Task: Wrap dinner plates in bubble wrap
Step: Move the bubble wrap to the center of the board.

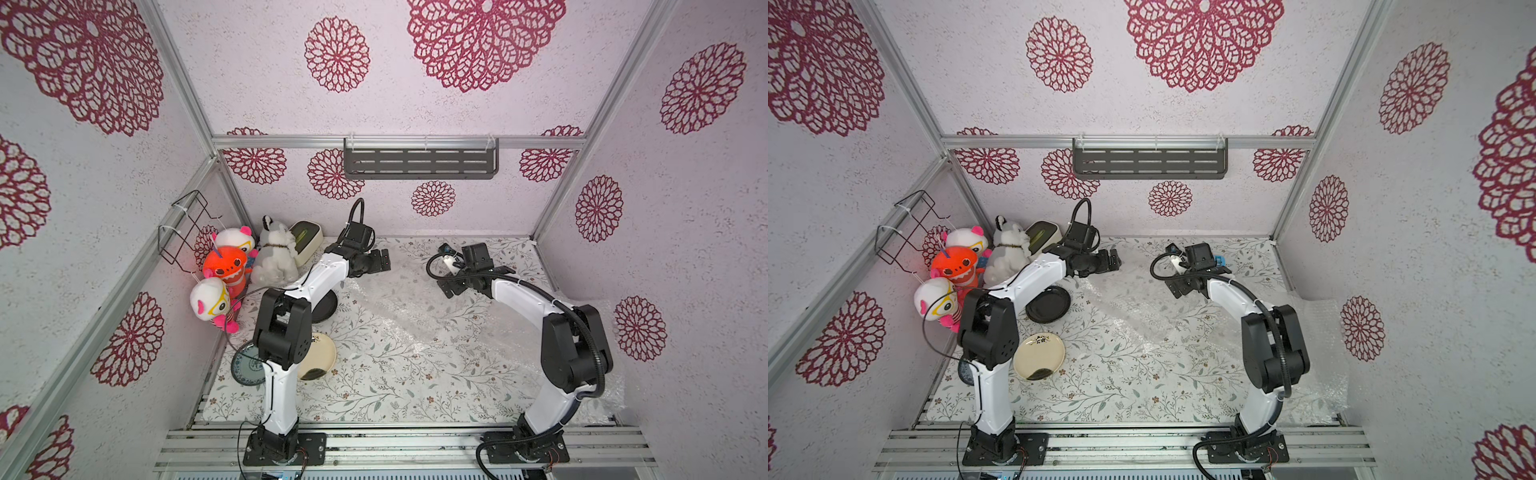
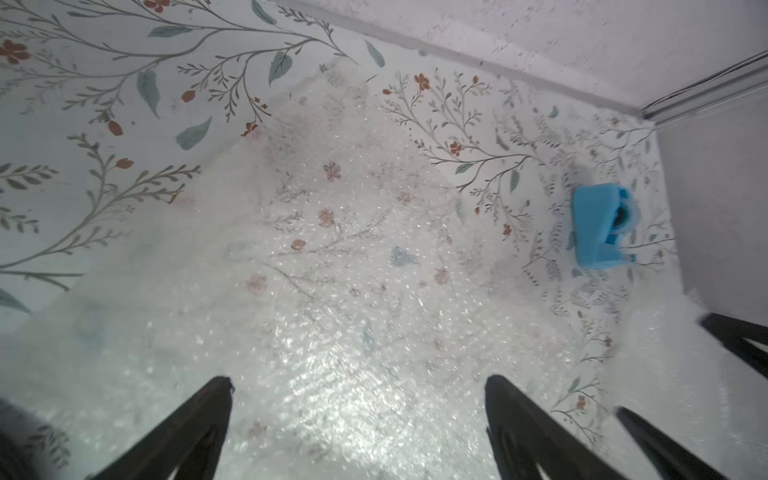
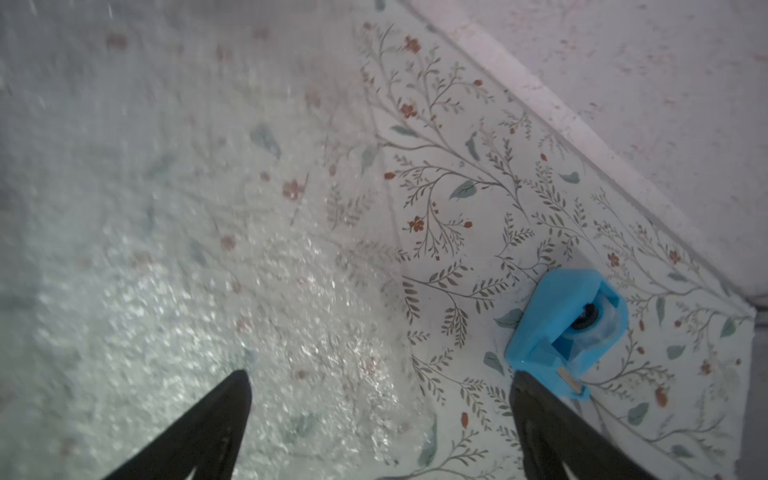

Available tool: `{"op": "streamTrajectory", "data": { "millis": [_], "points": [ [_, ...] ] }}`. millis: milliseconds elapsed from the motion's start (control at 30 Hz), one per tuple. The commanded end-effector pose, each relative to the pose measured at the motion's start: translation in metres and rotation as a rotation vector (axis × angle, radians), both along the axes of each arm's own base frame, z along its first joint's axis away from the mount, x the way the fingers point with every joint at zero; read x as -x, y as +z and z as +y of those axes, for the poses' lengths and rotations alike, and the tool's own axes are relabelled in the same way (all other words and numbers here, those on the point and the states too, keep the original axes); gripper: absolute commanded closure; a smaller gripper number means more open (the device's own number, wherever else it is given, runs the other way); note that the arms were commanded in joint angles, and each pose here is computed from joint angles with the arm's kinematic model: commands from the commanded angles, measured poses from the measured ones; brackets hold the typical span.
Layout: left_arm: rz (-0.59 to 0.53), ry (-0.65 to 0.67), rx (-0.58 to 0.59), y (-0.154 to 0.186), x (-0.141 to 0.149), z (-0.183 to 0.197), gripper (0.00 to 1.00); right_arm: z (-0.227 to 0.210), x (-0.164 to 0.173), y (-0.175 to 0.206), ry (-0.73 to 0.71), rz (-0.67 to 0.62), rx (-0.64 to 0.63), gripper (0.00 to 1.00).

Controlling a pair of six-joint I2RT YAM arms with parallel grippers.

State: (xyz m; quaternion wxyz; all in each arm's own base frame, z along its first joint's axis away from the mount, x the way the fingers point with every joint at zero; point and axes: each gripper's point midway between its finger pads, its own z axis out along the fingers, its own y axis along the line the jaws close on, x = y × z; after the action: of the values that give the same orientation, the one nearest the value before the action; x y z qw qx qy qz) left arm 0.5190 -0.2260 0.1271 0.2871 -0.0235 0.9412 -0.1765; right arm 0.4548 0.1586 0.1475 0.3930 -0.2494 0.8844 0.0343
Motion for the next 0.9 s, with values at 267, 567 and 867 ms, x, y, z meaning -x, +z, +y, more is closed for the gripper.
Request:
{"op": "streamTrajectory", "data": {
  "millis": [267,567,867],
  "points": [
    [0.236,0.19,-0.06,-0.073,0.006,0.065,0.02,0.044,0.049,-0.034,-0.434,0.366,-0.666,0.01],
    [0.362,0.161,0.131,-0.089,0.099,0.027,0.02,0.021,0.037,-0.076,-0.472,0.443,-0.512,0.01],
    [0.405,0.079,0.167,-0.073,0.176,-0.028,0.02,-0.012,0.0,-0.089,-0.42,0.405,-0.38,0.01]
  ]
}}
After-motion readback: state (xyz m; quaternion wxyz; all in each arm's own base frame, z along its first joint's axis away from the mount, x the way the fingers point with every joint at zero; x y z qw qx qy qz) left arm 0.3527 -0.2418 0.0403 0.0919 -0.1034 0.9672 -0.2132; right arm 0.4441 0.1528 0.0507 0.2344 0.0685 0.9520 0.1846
